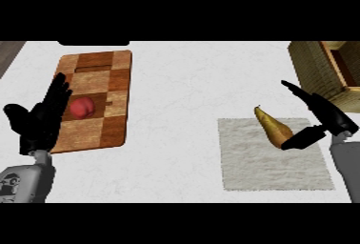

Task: Pick the pear from the placemat and place it in the basket

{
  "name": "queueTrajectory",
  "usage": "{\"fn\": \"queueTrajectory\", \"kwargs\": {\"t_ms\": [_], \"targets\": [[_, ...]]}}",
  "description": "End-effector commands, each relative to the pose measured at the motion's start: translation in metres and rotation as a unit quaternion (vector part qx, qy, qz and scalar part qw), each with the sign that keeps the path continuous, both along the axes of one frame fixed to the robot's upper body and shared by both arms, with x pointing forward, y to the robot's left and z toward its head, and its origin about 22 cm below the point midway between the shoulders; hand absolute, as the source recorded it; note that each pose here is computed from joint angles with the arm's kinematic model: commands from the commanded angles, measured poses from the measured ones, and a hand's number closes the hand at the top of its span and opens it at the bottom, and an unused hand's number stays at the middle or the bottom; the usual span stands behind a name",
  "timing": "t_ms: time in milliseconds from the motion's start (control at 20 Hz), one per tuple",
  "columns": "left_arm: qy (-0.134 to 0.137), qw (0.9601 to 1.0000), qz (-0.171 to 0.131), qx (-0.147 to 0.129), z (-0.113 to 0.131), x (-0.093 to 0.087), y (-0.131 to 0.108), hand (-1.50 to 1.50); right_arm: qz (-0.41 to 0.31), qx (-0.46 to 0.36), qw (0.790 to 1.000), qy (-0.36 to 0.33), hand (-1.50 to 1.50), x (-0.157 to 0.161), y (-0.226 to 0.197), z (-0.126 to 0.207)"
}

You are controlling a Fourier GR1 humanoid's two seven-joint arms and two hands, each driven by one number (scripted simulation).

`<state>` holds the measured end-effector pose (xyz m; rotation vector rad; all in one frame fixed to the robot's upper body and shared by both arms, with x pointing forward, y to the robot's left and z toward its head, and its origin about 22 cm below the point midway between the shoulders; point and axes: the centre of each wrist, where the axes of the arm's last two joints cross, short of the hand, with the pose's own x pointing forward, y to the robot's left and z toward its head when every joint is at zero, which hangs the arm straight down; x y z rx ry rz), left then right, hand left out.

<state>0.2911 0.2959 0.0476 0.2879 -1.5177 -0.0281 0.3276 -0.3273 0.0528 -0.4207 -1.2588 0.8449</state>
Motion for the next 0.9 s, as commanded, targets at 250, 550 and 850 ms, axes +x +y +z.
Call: {"fn": "queueTrajectory", "kwargs": {"t_ms": [250,550,850], "targets": [[0.005,1.0000,-0.003,-0.004,-0.001,0.000,-0.015,0.00,0.011,-0.013,1.000,0.010,-1.50,-0.009,-0.005,-0.018],[-0.002,1.0000,0.001,0.005,0.003,0.008,-0.009,0.00,0.018,-0.021,0.999,0.029,-1.50,0.008,0.009,-0.030],[0.001,1.0000,-0.006,0.000,0.017,-0.010,-0.010,0.00,0.103,-0.032,0.993,0.051,1.50,0.007,0.015,-0.025]]}}
